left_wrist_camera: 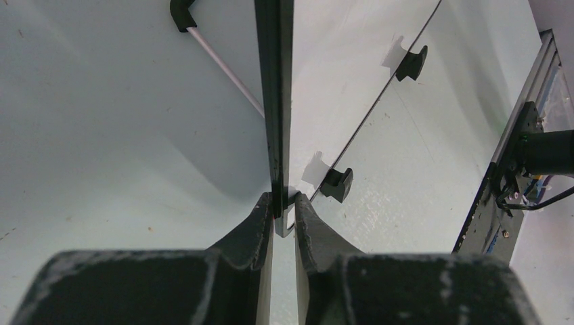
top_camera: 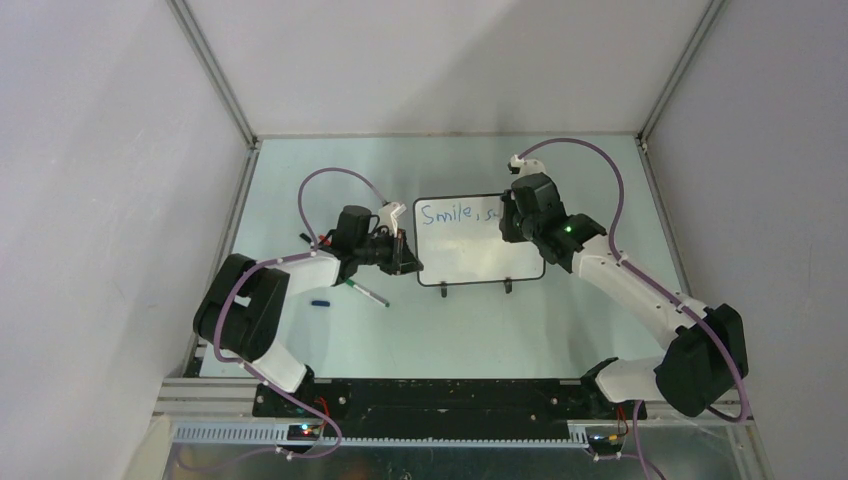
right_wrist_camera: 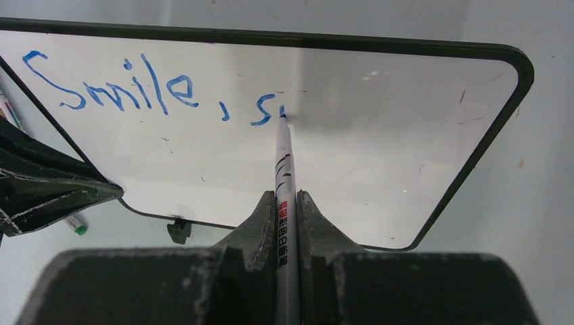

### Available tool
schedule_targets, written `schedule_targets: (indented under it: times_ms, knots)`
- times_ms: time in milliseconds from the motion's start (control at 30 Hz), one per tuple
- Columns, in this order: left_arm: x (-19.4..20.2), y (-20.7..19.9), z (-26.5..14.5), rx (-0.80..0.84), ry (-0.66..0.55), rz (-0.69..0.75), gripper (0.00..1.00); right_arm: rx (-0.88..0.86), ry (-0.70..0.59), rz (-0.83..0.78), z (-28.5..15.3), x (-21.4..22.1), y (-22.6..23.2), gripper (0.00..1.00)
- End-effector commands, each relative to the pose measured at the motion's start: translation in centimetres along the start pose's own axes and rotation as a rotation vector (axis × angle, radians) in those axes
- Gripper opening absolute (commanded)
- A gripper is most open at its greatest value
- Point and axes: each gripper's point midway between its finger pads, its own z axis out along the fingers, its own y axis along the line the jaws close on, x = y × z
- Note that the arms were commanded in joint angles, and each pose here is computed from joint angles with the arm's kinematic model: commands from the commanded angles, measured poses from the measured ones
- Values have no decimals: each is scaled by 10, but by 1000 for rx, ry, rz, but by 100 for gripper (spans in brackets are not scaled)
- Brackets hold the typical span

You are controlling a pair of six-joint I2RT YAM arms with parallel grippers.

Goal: Write a sentence on the whiteboard

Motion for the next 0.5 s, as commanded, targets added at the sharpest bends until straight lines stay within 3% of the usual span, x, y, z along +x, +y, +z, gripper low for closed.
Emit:
schedule_targets:
  times_ms: [0,467]
  knots:
    - [-15,-2,-3,-22,-26,52,16,8,-34,6,0,-16,1,0]
    - [-15,0,-3,-29,-23,55,16,20,12,-11,0,4,2,0]
